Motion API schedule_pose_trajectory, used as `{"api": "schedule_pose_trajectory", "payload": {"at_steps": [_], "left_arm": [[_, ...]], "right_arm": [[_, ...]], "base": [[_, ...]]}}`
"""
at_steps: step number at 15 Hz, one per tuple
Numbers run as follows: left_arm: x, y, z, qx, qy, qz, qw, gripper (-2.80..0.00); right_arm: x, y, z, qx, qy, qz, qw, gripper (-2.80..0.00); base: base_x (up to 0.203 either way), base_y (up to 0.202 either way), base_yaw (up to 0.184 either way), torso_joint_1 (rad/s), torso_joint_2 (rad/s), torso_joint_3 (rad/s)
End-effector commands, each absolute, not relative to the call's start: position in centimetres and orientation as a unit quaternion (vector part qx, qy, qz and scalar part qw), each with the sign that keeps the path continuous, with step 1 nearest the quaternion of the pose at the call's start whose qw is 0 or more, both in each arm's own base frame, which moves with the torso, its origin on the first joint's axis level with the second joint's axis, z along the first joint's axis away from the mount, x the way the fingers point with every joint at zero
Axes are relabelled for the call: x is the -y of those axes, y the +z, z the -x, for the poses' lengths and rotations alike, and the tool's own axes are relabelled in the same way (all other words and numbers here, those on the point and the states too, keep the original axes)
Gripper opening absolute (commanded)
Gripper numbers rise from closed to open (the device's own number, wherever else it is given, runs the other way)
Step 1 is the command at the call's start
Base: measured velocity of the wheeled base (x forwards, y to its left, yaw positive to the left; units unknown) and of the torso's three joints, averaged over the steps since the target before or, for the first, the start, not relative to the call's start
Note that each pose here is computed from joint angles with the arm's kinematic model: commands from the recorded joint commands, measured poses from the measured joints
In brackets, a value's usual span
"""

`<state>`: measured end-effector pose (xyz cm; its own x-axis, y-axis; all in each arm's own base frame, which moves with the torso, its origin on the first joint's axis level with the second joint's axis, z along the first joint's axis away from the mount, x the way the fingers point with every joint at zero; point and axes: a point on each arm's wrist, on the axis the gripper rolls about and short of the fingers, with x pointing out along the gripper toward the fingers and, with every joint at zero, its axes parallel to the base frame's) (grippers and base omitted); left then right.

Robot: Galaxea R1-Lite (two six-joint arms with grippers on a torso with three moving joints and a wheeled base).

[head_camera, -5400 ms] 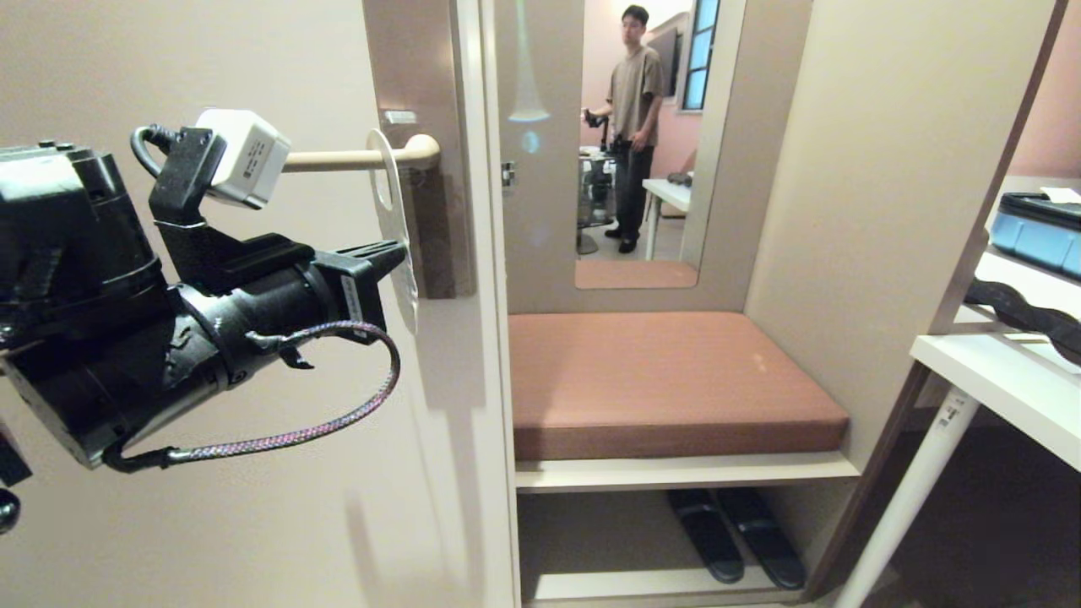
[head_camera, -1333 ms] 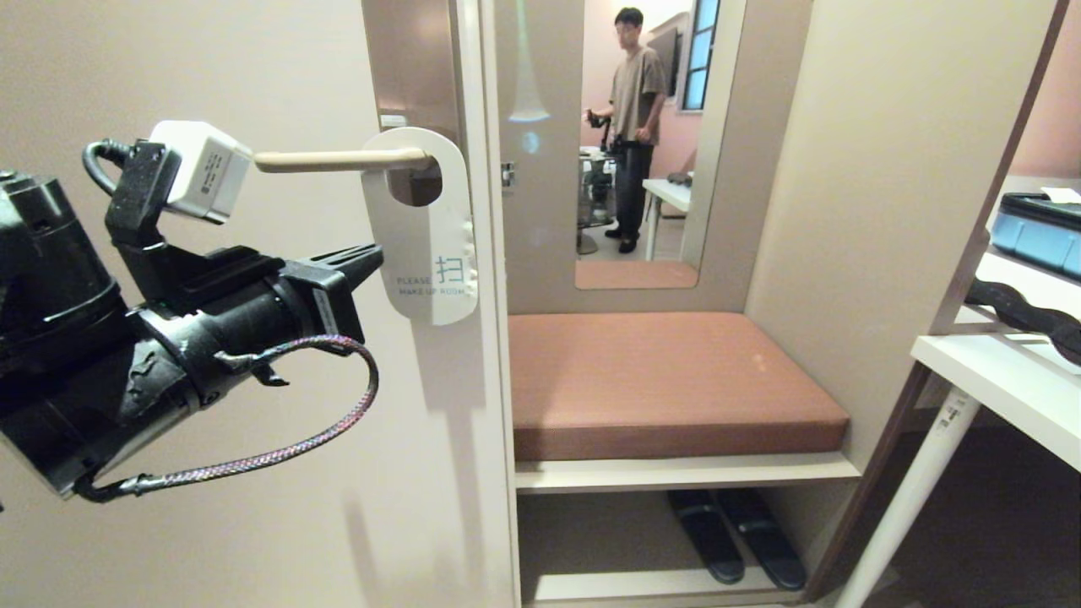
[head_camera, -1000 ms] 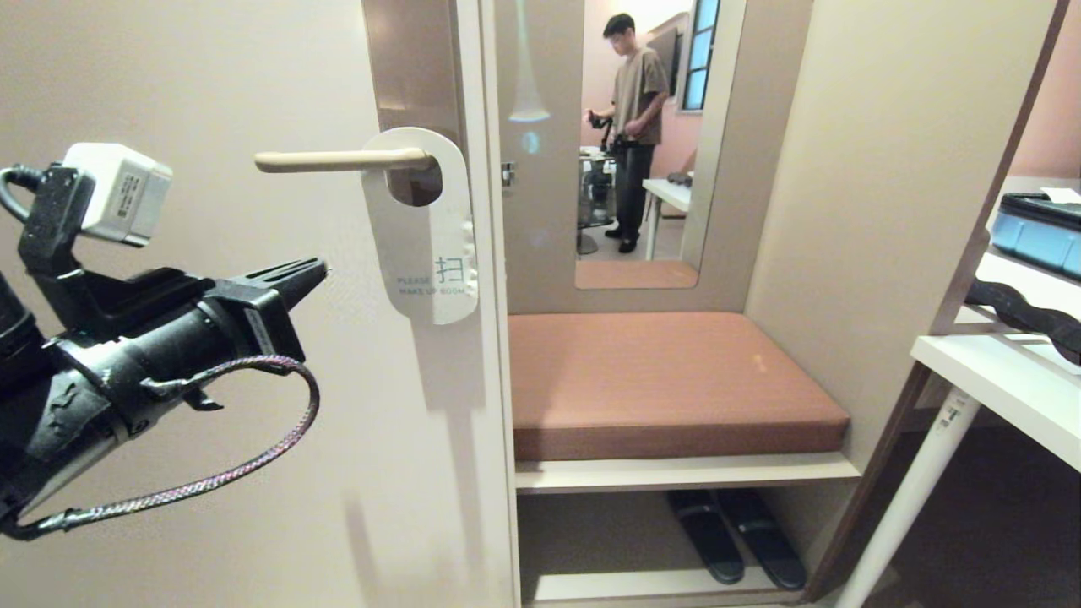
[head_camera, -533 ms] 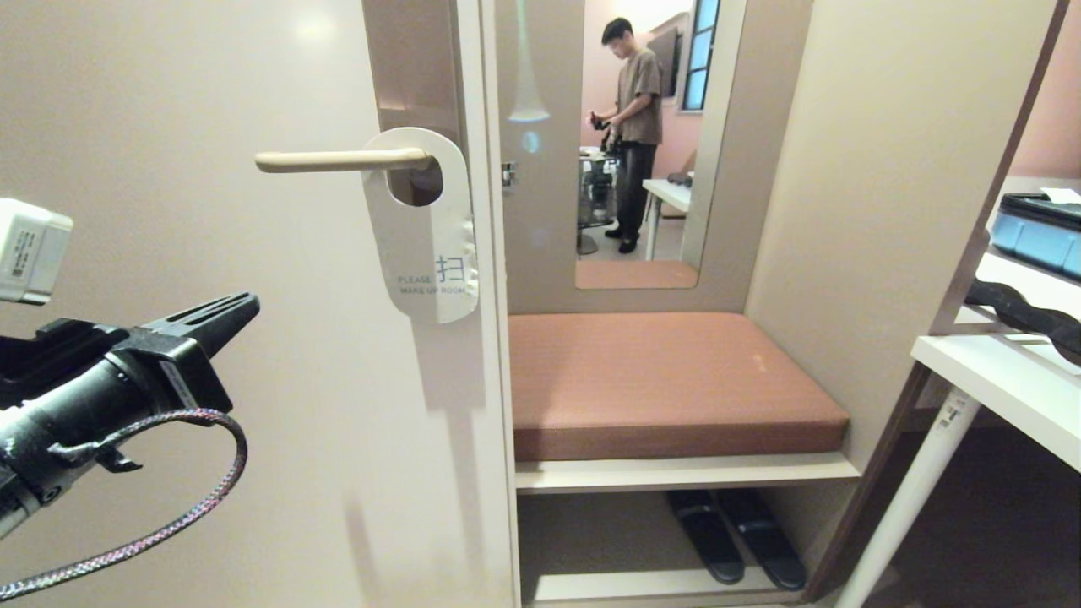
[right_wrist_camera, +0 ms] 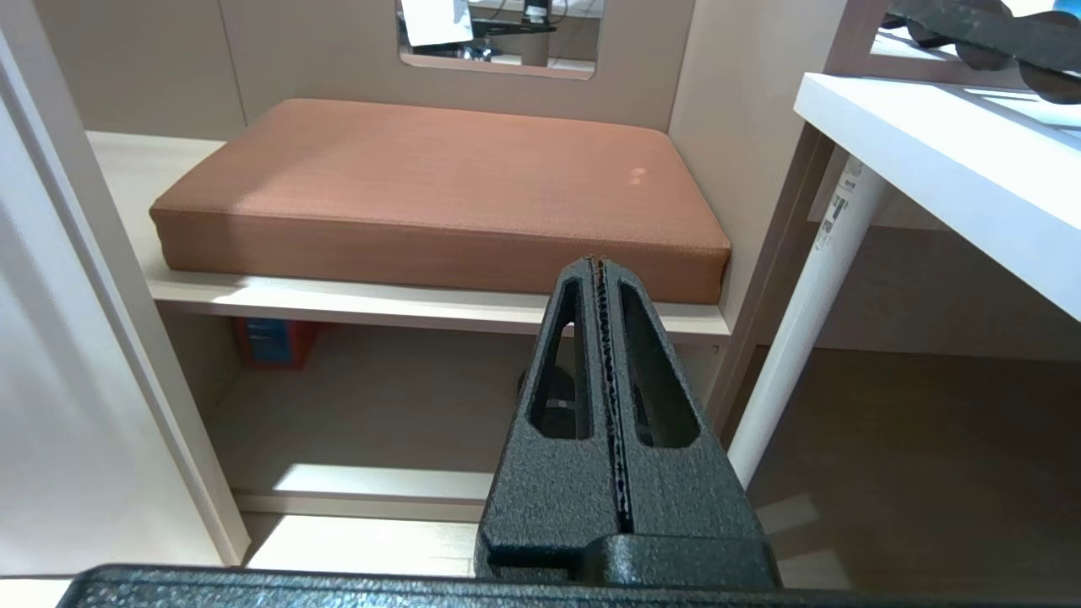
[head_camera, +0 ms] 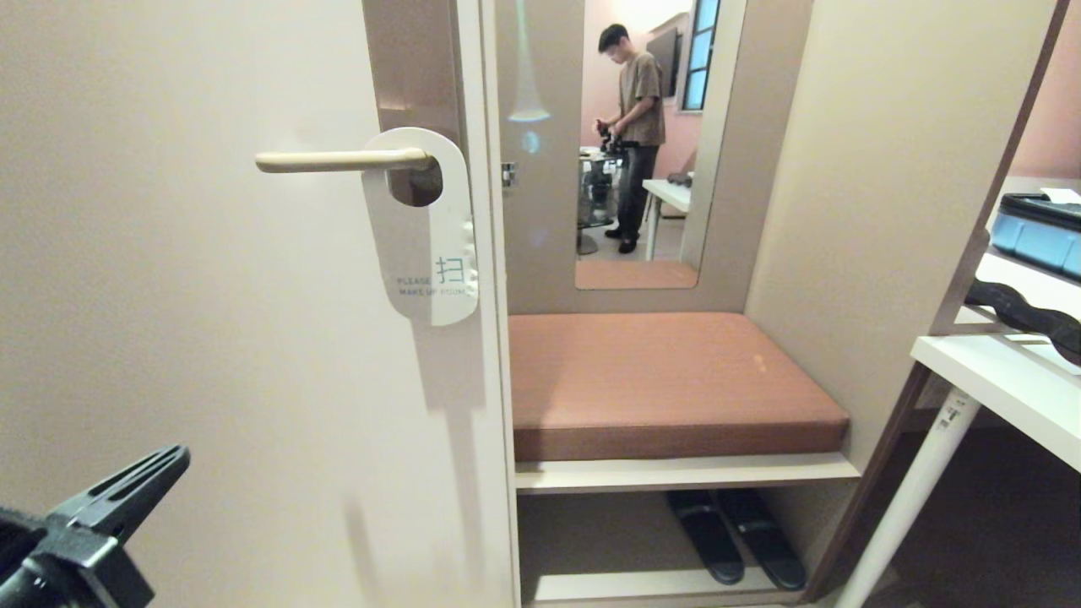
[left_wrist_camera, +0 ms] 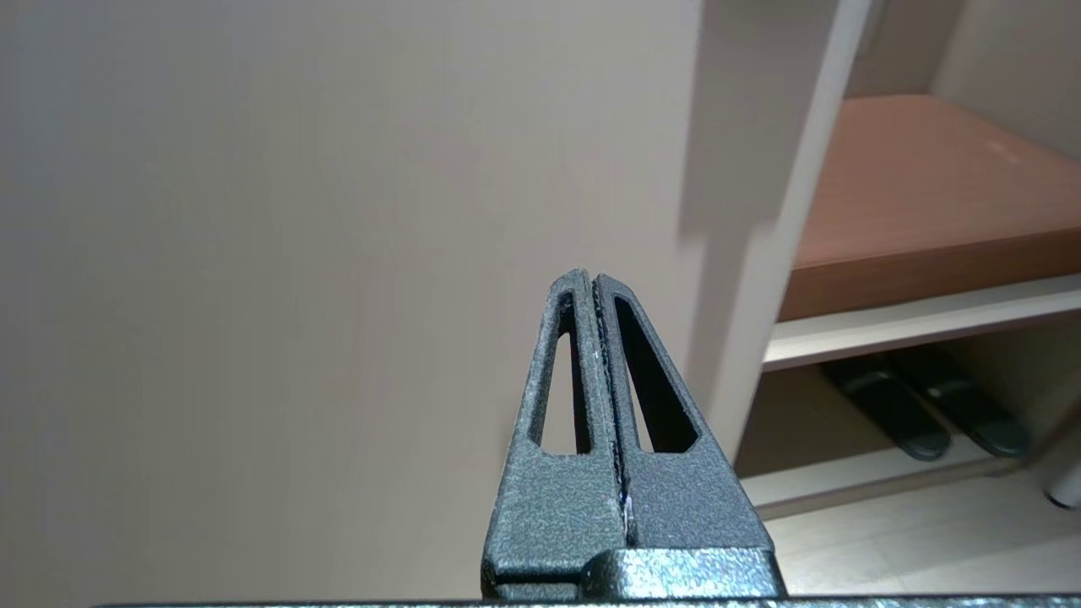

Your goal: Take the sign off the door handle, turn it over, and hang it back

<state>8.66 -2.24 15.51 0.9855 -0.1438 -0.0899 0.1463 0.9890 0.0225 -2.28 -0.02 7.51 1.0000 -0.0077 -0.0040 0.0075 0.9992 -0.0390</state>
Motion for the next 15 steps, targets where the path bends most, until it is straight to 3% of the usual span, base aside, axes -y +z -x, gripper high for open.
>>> {"api": "schedule_pose_trajectory", "payload": {"at_steps": [1,4,11,15], "left_arm": [[1.2,14.6,-6.0,-0.005,-0.056,-0.007,0.998,-2.80],[0.2,12.9,-3.8,-0.014,-0.005,-0.014,1.000,-2.80],[0.1,9.2,0.1,-0.061,0.008,-0.029,0.998,-2.80],[0.1,8.1,1.3,-0.045,-0.005,-0.031,0.998,-2.80]], "right_arm": [[0.0,7.5,2.3,-0.002,-0.004,0.020,1.000,-2.80],[0.0,7.5,2.3,-0.002,-0.004,0.020,1.000,-2.80],[0.0,7.5,2.3,-0.002,-0.004,0.020,1.000,-2.80],[0.0,7.5,2.3,-0.002,-0.004,0.020,1.000,-2.80]], "base": [[0.000,0.000,0.000,0.000,0.00,0.000],[0.000,0.000,0.000,0.000,0.00,0.000],[0.000,0.000,0.000,0.000,0.00,0.000],[0.000,0.000,0.000,0.000,0.00,0.000]]}}
